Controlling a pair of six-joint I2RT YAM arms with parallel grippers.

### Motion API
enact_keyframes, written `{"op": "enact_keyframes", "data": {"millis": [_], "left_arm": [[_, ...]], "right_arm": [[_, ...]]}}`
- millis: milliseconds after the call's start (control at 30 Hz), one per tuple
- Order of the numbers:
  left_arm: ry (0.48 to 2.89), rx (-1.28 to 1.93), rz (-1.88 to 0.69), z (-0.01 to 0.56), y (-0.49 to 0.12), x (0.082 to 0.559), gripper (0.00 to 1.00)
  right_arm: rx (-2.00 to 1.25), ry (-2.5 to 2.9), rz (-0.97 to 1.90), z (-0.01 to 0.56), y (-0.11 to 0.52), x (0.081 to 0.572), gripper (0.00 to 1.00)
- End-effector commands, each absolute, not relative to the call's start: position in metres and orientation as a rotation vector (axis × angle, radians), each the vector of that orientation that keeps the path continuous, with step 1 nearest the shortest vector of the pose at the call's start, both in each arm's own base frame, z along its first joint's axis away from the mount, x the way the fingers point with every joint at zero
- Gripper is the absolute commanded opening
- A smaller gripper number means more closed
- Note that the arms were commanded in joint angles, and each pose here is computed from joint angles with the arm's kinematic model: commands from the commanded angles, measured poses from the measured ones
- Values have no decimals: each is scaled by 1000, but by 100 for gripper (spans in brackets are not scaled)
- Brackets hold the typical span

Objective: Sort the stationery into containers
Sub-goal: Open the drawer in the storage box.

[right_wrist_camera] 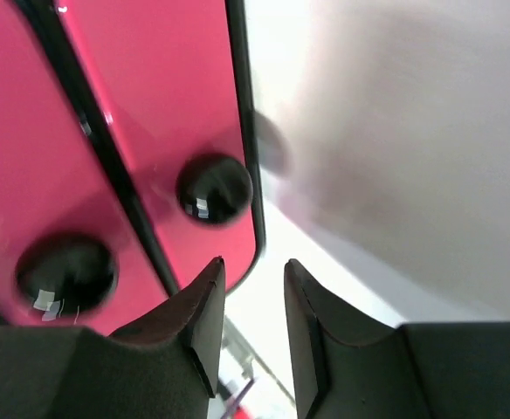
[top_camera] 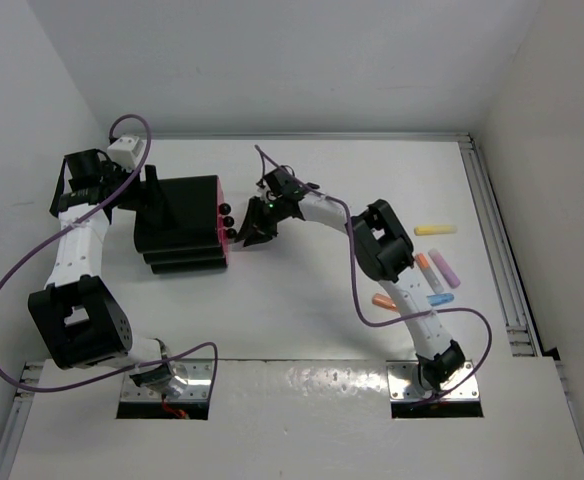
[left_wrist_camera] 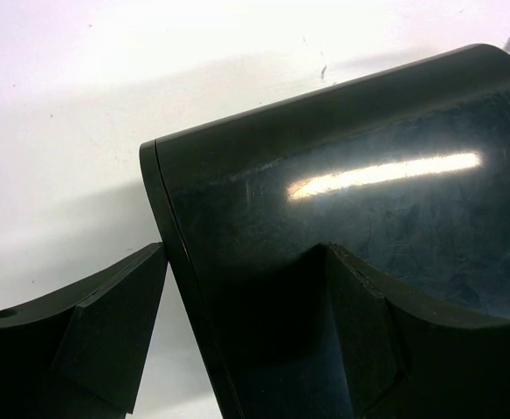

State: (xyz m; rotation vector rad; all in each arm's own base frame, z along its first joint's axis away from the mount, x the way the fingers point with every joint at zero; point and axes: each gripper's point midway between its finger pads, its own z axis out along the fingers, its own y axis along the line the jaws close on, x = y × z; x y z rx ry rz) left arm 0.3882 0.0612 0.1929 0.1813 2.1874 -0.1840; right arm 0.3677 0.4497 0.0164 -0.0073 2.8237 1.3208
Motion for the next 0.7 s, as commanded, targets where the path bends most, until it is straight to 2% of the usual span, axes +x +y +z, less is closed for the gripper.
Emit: {"op": "enact_keyframes", "data": {"millis": [0, 100, 233, 333, 667], "left_arm": [[2472, 130, -247, 122, 56, 343, 78], [2469, 128, -255, 122, 53, 345, 78], [2469, 138, -256, 124, 51, 348, 78], [2470, 140, -249, 125, 51, 348, 78], [2502, 147, -239, 121, 52, 342, 78]], "right_arm": [[-96, 2610, 1502, 89, 439, 387, 33], [-104, 2579, 1594, 99, 438, 384, 35], [-122, 2557, 1683, 102, 444, 378, 45], [-135, 2544, 1725, 103, 446, 377, 50], [-204, 2448, 1804, 105, 461, 391, 49]]}}
